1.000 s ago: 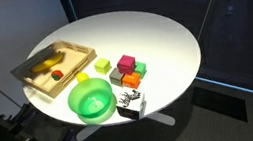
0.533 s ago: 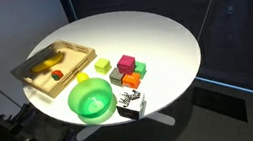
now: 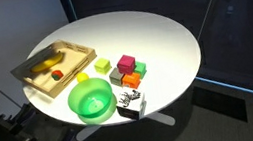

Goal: Put the pink toy block in the green bowl

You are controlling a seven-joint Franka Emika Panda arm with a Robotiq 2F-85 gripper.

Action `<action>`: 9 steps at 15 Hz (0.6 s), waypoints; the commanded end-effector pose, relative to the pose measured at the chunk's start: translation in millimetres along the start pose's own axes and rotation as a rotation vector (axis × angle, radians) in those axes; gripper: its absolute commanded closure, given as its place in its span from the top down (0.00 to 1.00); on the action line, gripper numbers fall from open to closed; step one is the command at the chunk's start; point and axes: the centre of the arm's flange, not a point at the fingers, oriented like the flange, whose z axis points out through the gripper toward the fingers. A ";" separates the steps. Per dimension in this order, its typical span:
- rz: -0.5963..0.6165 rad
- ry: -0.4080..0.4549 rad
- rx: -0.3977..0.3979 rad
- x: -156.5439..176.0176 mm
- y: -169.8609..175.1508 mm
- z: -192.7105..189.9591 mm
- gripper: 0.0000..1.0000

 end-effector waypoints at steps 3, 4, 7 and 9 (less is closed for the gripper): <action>0.005 0.003 -0.004 0.9 1.1 -0.2 1.00; 0.007 0.007 -0.009 1.7 2.3 -0.1 1.00; 0.013 0.017 -0.027 4.5 7.9 1.0 1.00; 0.015 0.023 -0.040 6.8 13.5 0.8 1.00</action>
